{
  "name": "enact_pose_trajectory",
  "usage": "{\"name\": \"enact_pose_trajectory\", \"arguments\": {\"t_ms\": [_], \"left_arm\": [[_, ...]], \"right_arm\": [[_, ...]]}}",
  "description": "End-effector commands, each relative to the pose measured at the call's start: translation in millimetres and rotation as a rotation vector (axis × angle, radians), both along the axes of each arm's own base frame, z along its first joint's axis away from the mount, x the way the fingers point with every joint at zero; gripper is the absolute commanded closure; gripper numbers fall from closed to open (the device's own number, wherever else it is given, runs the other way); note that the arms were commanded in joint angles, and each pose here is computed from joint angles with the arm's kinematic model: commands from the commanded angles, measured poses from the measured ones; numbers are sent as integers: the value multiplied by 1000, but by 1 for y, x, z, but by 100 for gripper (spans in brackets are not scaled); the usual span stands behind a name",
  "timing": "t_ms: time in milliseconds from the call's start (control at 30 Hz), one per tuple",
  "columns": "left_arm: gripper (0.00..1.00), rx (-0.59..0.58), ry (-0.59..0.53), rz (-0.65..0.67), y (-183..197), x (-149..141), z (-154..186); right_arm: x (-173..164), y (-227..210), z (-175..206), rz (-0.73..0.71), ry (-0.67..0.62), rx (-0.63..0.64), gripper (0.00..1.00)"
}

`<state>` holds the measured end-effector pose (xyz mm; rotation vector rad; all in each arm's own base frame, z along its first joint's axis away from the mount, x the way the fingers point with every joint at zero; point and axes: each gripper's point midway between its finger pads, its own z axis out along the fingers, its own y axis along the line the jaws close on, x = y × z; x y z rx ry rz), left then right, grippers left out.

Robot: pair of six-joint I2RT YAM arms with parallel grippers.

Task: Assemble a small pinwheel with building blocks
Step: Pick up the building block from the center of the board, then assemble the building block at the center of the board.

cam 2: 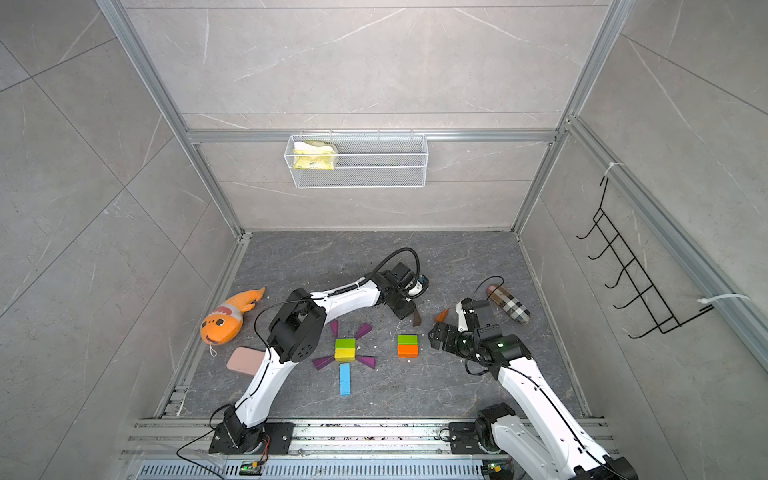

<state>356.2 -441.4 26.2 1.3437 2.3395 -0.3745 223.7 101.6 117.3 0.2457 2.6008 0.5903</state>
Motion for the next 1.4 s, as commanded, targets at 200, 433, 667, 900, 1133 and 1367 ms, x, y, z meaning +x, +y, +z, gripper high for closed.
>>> {"name": "enact_pose_trajectory", "arguments": {"t_ms": [200,433,667,900,1133,1367], "left_arm": [[82,-47,-9,21,-2,2,21],[90,-141,-50,244,16,7,79],[96,-187,-67,690,55,2,94],[98,-228,-80,970,71,-11,81],[100,-250,-131,1154,83,-15,73],[100,-268,-92,1217,76,-13,58]], "right_arm": [[-6,-2,-7,10,24,-11,2],[-4,-1,-9,1,21,-1,3],[5,9,-10,31,33,34,3],[-1,8,-8,57,23,23,3],[-9,9,-11,65,20,40,3],[-9,11,-10,76,16,49,3]]}}
